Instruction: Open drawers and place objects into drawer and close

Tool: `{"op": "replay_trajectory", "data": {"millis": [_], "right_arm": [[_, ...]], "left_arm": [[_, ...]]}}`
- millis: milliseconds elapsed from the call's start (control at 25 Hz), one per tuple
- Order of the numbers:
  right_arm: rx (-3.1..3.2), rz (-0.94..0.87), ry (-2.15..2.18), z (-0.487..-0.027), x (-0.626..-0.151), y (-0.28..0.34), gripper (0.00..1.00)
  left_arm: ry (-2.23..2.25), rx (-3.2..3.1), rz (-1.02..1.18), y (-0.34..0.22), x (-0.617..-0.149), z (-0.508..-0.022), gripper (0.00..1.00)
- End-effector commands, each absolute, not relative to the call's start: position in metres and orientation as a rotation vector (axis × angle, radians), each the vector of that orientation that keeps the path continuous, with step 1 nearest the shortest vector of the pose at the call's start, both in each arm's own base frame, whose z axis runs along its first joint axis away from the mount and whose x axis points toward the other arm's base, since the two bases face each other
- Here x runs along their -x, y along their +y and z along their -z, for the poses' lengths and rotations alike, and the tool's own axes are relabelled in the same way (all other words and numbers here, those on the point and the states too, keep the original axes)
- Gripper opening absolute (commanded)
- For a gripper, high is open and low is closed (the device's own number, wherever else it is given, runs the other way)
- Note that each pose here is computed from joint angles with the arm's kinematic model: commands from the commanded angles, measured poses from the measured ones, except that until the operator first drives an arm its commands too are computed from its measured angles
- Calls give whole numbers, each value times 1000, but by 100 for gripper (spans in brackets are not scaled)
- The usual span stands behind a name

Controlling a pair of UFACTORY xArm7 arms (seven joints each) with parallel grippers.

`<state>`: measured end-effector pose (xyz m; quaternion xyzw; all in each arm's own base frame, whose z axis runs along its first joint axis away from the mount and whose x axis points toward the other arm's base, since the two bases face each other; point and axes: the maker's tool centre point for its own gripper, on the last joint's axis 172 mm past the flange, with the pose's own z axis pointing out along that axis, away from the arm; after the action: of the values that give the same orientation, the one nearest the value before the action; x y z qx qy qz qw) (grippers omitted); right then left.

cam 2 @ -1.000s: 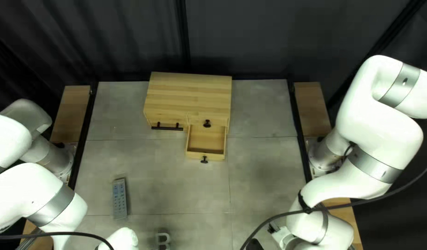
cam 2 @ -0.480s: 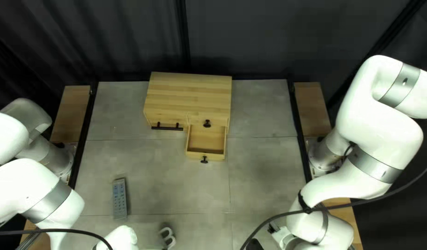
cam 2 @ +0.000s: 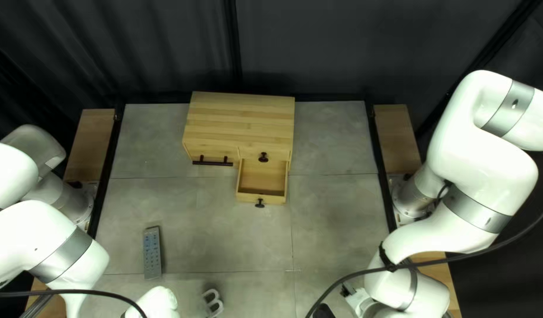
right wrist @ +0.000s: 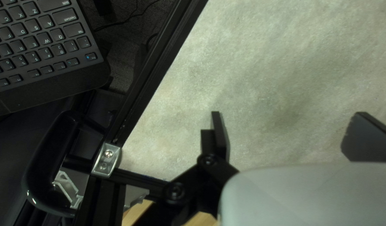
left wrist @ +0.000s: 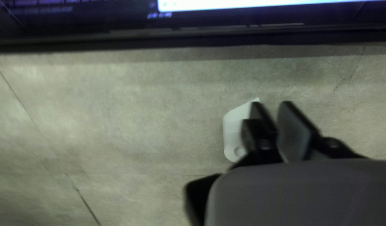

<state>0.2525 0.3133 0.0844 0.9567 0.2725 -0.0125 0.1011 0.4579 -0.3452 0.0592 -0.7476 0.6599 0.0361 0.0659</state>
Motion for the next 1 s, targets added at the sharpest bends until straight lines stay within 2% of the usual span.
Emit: {"op": "replay_trajectory", "data": {"millis": [40, 520, 1000], "right_arm": [[-2826, 37, 805, -84, -252, 313, 100], [-2826, 37, 805, -84, -252, 313, 100], [-2826, 37, 805, -84, -252, 313, 100]], "left_arm": [[1865, 2402, -91, -340, -465, -55, 100], [1435, 2721, -69, -311, -473, -38, 100], [1355, 2809, -63, -322, -470, -32, 100]]}}
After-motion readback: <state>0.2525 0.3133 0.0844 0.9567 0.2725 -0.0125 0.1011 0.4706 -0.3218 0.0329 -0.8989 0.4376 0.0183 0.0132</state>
